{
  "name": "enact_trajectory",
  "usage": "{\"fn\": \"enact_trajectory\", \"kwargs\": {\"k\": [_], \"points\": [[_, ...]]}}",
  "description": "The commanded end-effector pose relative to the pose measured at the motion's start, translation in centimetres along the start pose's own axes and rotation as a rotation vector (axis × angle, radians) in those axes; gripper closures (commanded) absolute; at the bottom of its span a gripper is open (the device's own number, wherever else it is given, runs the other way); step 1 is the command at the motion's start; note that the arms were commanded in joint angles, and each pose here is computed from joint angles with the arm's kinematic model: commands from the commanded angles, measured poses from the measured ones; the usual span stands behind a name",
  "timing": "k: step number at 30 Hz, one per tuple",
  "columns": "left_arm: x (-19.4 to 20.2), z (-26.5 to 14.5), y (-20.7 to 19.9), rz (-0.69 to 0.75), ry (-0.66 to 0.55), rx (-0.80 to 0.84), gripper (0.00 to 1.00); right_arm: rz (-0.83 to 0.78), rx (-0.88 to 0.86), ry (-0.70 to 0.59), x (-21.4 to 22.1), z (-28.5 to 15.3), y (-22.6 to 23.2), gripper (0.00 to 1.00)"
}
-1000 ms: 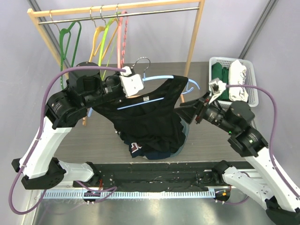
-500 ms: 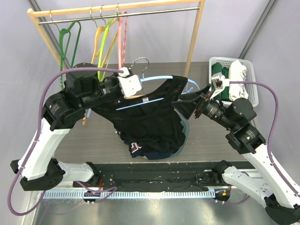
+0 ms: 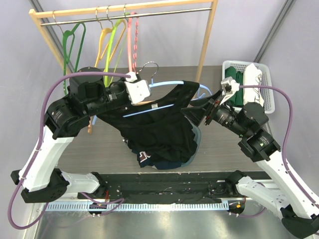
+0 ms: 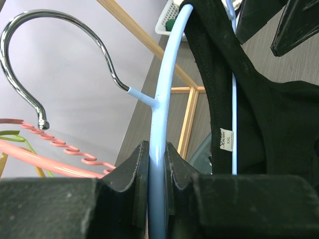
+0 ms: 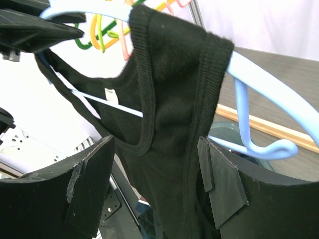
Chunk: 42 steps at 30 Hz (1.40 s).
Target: Remove the tank top from the hanger
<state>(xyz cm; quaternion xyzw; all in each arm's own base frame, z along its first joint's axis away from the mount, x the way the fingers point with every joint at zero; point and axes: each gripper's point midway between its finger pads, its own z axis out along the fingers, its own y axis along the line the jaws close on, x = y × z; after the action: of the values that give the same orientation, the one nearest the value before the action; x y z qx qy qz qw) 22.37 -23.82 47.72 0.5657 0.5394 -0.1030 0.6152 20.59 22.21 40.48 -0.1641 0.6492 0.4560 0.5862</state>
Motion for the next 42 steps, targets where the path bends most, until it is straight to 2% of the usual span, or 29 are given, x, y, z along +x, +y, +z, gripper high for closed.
{"fn": "enact_trajectory", "kwargs": {"k": [1,15,20,21,23,24,27,36,39,40,42], "points": [[-3.0,-2.1,1.5,0.014,-0.108,-0.063,1.0,-0.018,-0.013,-0.042,-1.2,-0.4,0.7,0.24],[-3.4,-2.3,1.3,0.019,-0.119,-0.047,1.0,-0.02,0.016,0.005,0.1,0.4,-0.4,0.24],[-3.4,-2.1,1.3,0.014,-0.119,-0.042,1.0,-0.012,-0.031,-0.023,-0.8,1.3,0.3,0.35],[-3.3,-2.1,1.2,0.012,-0.116,-0.04,1.0,-0.002,-0.044,-0.023,-0.9,1.4,0.5,0.46],[-3.2,-2.0,1.1,0.011,-0.111,-0.038,1.0,0.002,-0.064,-0.023,-1.2,1.8,0.9,0.61],[-3.0,-2.0,1.1,0.01,-0.108,-0.039,1.0,0.007,-0.071,-0.025,-1.5,1.7,1.2,0.8],[-2.5,-1.8,0.8,0.014,-0.093,-0.033,1.0,0.011,-0.091,-0.034,-2.2,1.0,2.1,0.97],[0.1,-1.1,0.3,0.064,-0.019,-0.038,1.0,0.016,-0.061,-0.053,-4.0,-2.4,3.6,0.99],[1.1,-1.1,0.0,0.085,0.009,-0.037,1.0,0.027,0.03,-0.093,-5.7,-3.1,2.8,0.99],[1.5,-1.1,-0.2,0.082,0.016,-0.032,1.0,0.038,0.128,-0.111,-6.2,-3.1,1.2,0.99],[1.8,-1.3,-0.4,0.081,0.02,-0.029,1.0,0.047,0.217,-0.13,-6.6,-3.3,-0.3,0.99]]}}
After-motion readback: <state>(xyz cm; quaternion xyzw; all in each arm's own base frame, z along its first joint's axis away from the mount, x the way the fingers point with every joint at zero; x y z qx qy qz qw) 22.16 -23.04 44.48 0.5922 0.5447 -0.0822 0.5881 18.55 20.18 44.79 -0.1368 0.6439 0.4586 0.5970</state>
